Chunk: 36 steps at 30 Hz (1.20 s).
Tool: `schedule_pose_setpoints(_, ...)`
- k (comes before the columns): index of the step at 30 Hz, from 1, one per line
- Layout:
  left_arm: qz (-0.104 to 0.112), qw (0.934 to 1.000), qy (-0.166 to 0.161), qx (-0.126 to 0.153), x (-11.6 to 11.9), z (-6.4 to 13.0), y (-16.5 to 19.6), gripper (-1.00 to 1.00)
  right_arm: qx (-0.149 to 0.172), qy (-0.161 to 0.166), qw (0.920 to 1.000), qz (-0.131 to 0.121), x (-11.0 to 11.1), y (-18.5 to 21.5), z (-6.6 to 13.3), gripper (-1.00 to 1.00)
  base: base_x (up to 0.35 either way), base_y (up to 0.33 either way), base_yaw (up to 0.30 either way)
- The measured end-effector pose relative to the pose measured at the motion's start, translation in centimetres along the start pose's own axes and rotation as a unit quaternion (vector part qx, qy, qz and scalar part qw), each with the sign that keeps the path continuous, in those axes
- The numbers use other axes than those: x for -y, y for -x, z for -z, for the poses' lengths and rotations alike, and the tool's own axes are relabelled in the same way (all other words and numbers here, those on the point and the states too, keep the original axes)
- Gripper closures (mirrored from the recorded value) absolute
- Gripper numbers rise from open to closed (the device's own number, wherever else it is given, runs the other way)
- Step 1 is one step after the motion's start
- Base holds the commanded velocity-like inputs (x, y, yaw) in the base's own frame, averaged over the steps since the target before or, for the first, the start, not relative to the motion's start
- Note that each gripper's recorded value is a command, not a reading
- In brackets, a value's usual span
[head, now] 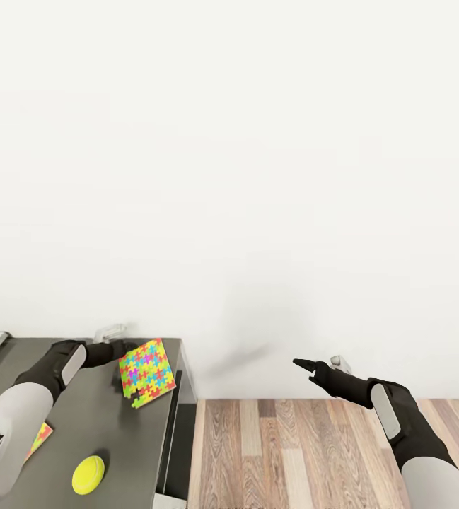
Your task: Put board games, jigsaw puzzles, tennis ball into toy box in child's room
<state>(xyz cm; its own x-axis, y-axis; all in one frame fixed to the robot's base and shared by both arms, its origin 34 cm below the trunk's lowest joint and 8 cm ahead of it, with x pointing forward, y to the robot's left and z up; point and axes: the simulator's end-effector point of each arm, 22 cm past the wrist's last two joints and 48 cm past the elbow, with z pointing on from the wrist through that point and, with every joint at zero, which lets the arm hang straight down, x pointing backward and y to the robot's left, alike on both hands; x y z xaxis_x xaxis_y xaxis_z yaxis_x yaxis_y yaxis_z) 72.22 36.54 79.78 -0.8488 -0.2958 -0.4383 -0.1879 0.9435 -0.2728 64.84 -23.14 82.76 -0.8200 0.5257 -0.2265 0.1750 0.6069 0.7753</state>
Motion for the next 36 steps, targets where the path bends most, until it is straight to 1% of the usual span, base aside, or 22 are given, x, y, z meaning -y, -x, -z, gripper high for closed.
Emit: schedule_pose_setpoints(36, 0.003, 0.9997, 0.004, -0.025, -0.7, -2.5, -2.5, -1.00, -0.018, -0.015, 0.9996, -0.018, 2.6, -1.6, -1.2, -1.00, 0.000, 0.000, 0.000)
